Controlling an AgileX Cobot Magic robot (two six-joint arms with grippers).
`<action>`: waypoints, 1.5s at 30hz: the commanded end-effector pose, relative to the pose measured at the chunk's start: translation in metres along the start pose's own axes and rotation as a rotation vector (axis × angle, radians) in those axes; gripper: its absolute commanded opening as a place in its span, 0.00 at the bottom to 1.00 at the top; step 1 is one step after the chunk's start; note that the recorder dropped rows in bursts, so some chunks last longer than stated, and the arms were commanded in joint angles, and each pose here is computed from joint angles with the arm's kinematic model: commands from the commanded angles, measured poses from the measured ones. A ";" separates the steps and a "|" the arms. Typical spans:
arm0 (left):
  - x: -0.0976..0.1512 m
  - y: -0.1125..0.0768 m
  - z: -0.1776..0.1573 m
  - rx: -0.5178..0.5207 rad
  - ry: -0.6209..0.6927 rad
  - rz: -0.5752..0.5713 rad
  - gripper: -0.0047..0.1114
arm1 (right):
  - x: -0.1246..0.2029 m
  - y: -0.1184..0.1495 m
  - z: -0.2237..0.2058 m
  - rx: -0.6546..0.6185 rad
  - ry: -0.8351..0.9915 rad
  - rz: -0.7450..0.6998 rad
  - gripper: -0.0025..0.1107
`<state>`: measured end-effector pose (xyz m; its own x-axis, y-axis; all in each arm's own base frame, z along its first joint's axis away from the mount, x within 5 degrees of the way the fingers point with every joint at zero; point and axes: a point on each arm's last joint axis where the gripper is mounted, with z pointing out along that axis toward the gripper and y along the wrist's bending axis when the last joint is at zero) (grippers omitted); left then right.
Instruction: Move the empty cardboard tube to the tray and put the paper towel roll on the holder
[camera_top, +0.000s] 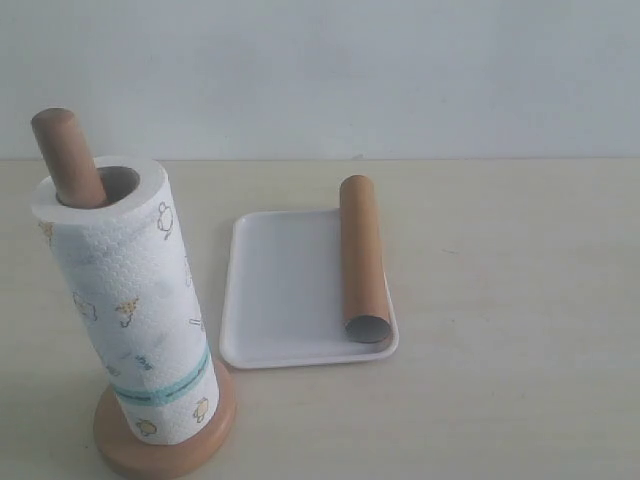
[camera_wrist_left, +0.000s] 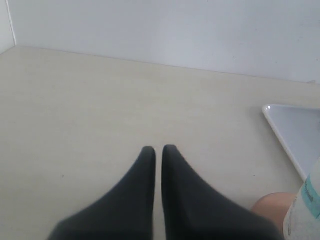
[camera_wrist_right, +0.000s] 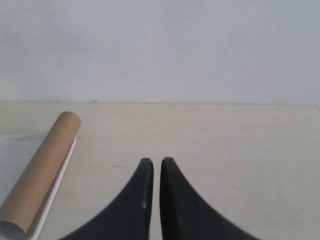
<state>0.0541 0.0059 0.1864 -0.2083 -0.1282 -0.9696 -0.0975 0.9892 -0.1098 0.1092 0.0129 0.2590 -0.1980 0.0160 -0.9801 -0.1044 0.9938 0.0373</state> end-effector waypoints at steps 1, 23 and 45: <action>0.001 0.000 0.000 -0.002 0.002 -0.001 0.08 | 0.022 -0.002 -0.022 -0.007 -0.122 0.168 0.07; 0.001 0.000 0.000 -0.002 0.002 -0.001 0.08 | 0.085 -0.014 -0.041 0.126 0.024 0.448 0.07; 0.001 0.000 0.000 -0.002 0.002 -0.001 0.08 | 0.087 0.000 -0.041 -0.037 0.073 -0.040 0.07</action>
<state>0.0541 0.0059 0.1864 -0.2083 -0.1282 -0.9696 -0.0975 0.9892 -0.1098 0.0529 0.0102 0.1819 -0.2633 0.0243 -0.9644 -0.1426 0.9877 0.0638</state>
